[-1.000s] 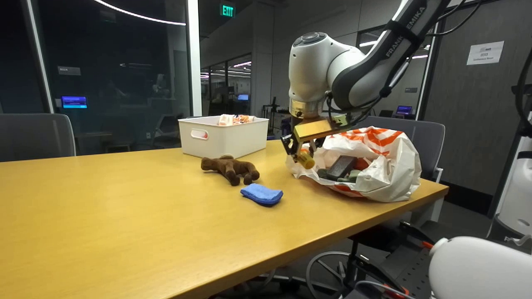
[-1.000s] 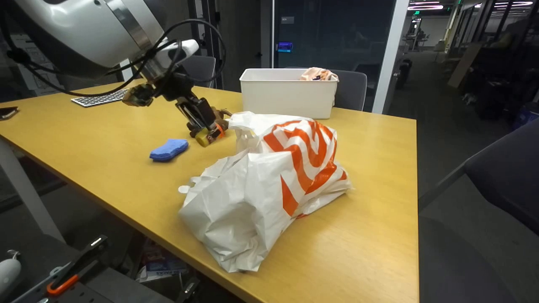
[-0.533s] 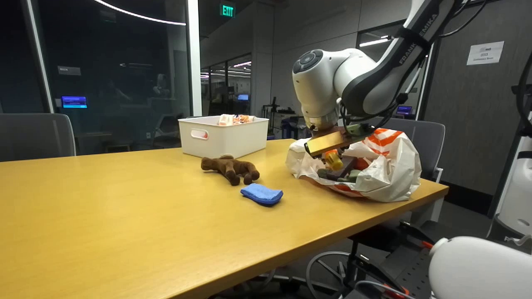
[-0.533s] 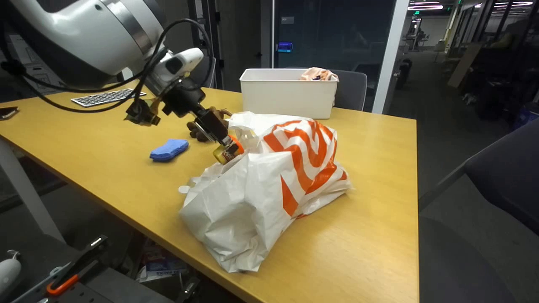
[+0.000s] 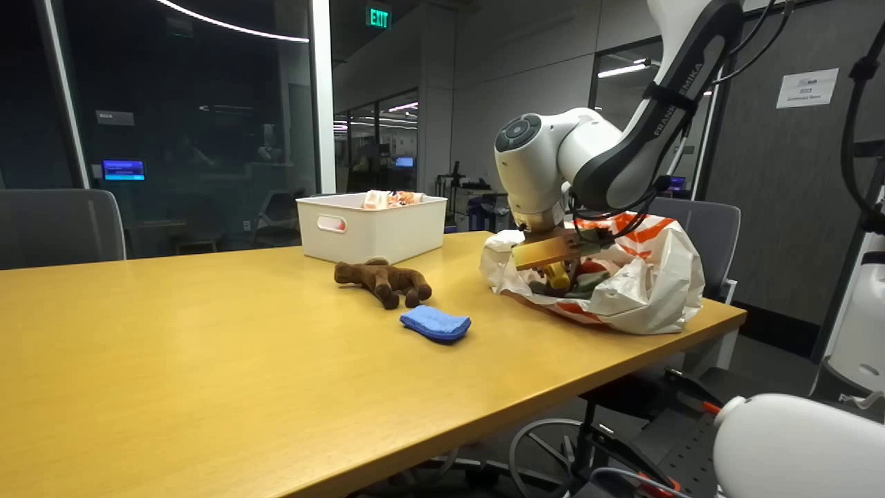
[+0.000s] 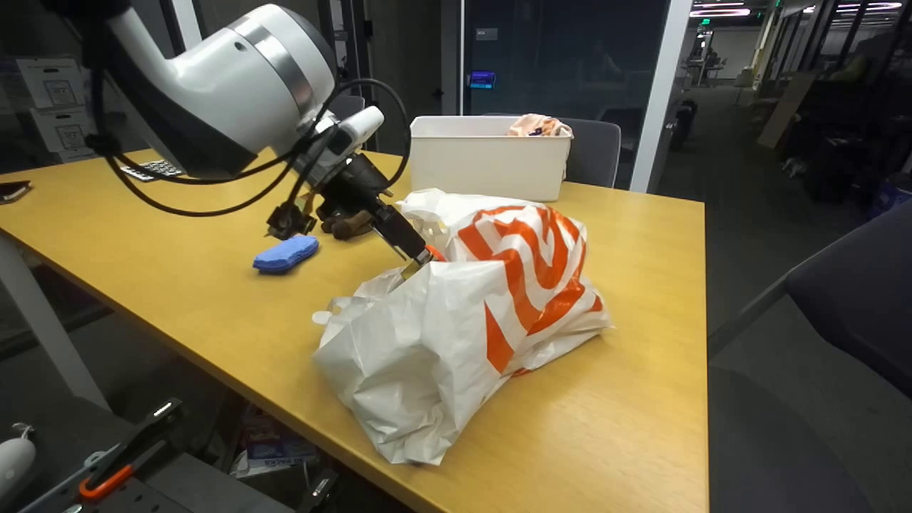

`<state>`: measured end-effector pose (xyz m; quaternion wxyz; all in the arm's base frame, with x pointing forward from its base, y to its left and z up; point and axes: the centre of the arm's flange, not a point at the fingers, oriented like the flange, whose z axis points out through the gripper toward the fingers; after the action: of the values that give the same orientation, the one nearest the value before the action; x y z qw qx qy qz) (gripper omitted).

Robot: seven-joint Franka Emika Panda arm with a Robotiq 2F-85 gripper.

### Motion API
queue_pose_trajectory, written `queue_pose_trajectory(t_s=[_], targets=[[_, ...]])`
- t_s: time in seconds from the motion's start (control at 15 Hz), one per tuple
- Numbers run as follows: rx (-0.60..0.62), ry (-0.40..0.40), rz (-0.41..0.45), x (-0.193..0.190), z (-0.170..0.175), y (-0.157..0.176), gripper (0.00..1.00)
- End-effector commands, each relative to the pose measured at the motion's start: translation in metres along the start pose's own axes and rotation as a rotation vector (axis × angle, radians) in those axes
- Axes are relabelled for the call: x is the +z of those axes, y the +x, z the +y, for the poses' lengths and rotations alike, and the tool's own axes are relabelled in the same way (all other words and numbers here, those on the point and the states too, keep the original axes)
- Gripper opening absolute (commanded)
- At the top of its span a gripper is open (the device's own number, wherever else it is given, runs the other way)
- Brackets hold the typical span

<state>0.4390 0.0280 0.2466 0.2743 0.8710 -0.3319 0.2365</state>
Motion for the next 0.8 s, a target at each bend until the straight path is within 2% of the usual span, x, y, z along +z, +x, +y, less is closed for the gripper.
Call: queue_pose_trajectory(t_s=[0.0,0.2,0.53,0.6,0.67,0.73], targets=[[0.098,0.139,0.084,-0.006,-0.003,0.007,0.26],[0.123,0.117,0.193,-0.003,-0.006,0.008,0.26],[0.179,0.056,0.253,0.016,-0.004,0.004,0.26],[0.194,0.049,0.261,0.017,-0.003,0.002,0.37],[0.209,0.052,0.26,0.017,-0.003,0.001,0.75],[0.224,0.062,0.258,0.014,-0.001,-0.001,0.74]])
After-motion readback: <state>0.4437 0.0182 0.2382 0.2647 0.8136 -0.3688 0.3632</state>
